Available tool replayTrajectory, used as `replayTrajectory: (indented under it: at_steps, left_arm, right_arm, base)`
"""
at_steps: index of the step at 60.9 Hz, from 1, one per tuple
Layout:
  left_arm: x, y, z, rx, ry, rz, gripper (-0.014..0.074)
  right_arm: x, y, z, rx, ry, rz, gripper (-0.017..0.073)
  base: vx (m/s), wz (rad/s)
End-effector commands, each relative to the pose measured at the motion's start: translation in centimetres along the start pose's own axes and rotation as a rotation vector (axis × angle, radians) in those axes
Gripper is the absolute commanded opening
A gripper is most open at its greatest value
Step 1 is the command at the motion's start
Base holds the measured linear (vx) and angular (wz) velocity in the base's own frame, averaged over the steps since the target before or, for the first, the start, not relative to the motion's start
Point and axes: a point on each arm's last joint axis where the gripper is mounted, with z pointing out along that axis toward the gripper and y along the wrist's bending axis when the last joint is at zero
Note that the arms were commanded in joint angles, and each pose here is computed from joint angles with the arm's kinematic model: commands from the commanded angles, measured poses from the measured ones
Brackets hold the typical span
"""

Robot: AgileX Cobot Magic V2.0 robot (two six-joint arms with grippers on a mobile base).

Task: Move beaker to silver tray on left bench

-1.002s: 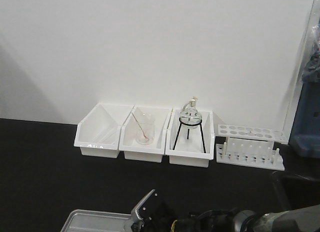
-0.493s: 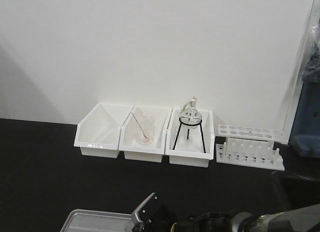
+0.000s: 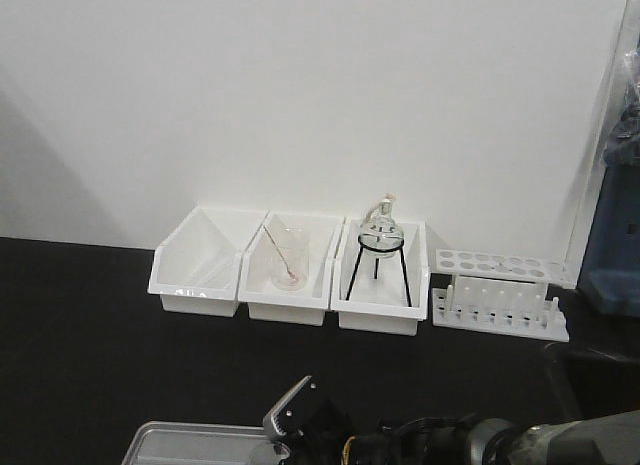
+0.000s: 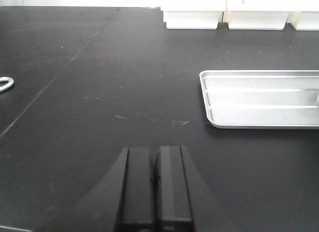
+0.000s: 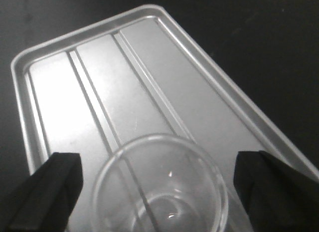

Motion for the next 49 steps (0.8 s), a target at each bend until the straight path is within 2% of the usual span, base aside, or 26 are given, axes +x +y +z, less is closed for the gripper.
replayTrajectory:
  at_steps: [1,19,24,37,41,44,49]
  left_arm:
    - [-0.1,0.0,0.2,0.003,-0.065,-0.004,0.0001]
    - [-0.1,0.0,0.2,0.003,-0.065,-0.004,0.0001]
    - [-0.1,0.0,0.2,0.003,-0.065,-0.004,0.0001]
    - [-0.1,0.0,0.2,0.003,-0.065,-0.004,0.0001]
    - [-0.1,0.0,0.2,0.003,-0.065,-0.004,0.0001]
    - [-0.1,0.0,0.2,0.003,-0.065,-0.004,0.0001]
    - [-0.1,0.0,0.2,0.003,-0.065,-0.004,0.0001]
  right_arm:
    - [-4.0,0.5,-2.0,-0.013,-0.131,-0.035,0.0714]
    - [-6.7,1.1,-4.1,0.000,-0.200,-0.069,0.0654]
    - [-8.7,1.7,-6.0,0.007,-0.255,-0.086,0.0621]
    - [-14.8,4.4,-13.2,0.021,-0.439,-0.057,0.0495]
    - [-16.2,5.5,-15.6,0.017,-0.477,-0.099,0.0441]
    - [-16.9,6.4,-17.3,0.014,-0.486,-0.153,0.0385]
    - [-17.7,7.7,-19.6,0.005,-0.499,-0.185,0.0302]
  base:
    - [0.00,0.00]
    - [0.00,0.00]
    - [0.00,0.00]
    - [0.00,0.00]
    - [0.00,0.00]
    - [0.00,0.00]
    - [0.00,0.00]
